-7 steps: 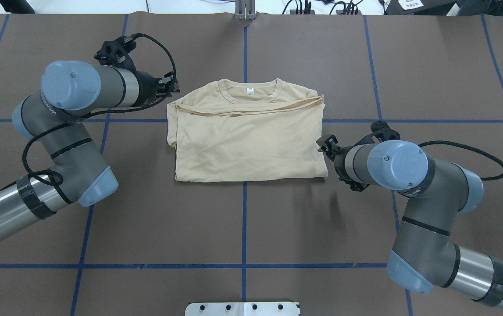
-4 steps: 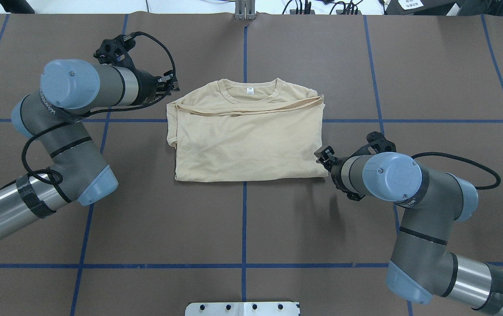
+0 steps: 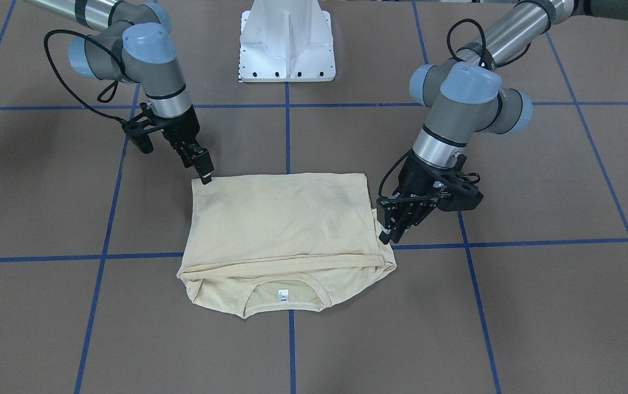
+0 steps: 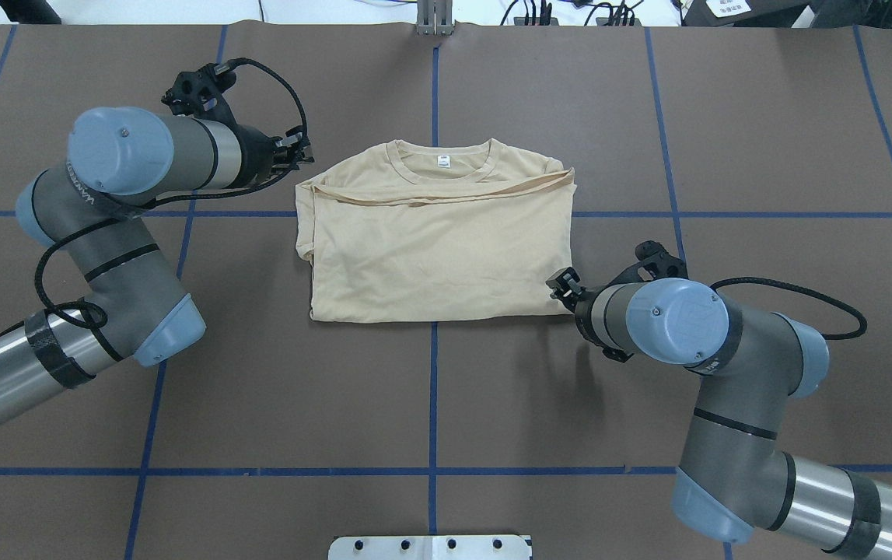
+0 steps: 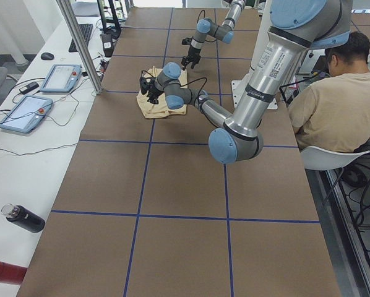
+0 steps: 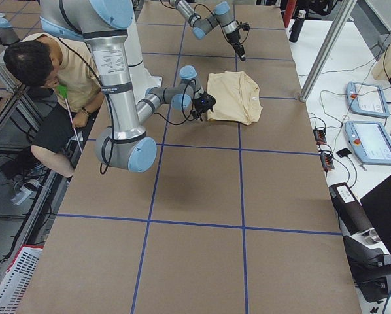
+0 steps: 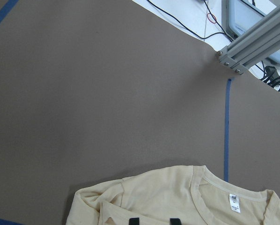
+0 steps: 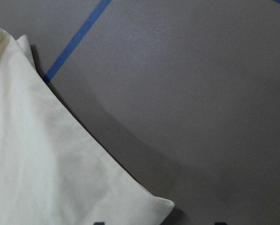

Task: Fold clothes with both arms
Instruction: 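Grasp the side edge with the right gripper and pull it toward the robot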

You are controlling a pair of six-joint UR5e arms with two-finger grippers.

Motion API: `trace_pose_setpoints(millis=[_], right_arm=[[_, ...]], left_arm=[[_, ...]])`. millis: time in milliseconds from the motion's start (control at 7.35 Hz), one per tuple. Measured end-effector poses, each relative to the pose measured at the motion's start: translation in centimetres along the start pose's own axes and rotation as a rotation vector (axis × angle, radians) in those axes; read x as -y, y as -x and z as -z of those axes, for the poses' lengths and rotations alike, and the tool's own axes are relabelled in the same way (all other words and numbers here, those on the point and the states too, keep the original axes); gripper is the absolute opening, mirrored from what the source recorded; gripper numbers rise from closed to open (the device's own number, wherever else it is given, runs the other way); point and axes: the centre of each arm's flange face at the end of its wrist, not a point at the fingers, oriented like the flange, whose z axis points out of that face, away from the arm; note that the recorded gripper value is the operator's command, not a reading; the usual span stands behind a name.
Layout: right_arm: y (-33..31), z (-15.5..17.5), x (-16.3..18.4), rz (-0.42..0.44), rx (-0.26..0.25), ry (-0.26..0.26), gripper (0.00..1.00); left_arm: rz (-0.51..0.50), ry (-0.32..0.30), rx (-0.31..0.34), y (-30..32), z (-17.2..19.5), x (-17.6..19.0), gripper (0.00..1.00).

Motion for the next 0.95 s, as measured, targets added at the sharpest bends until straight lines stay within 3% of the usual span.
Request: trace_pose_setpoints(millis=[272,953], right_arm=[[0.3,-0.2,-0.1,0.0,0.001,-0.002,0.0],[1.2,0.5,1.0,-0.014,0.017,-0.008,0.0]], left_arm=[[0.001,0.0,0.004,0.3,0.0,0.0,0.33],[0.003,-0.021,0.015,1.2,0.0,0.2,0.33]])
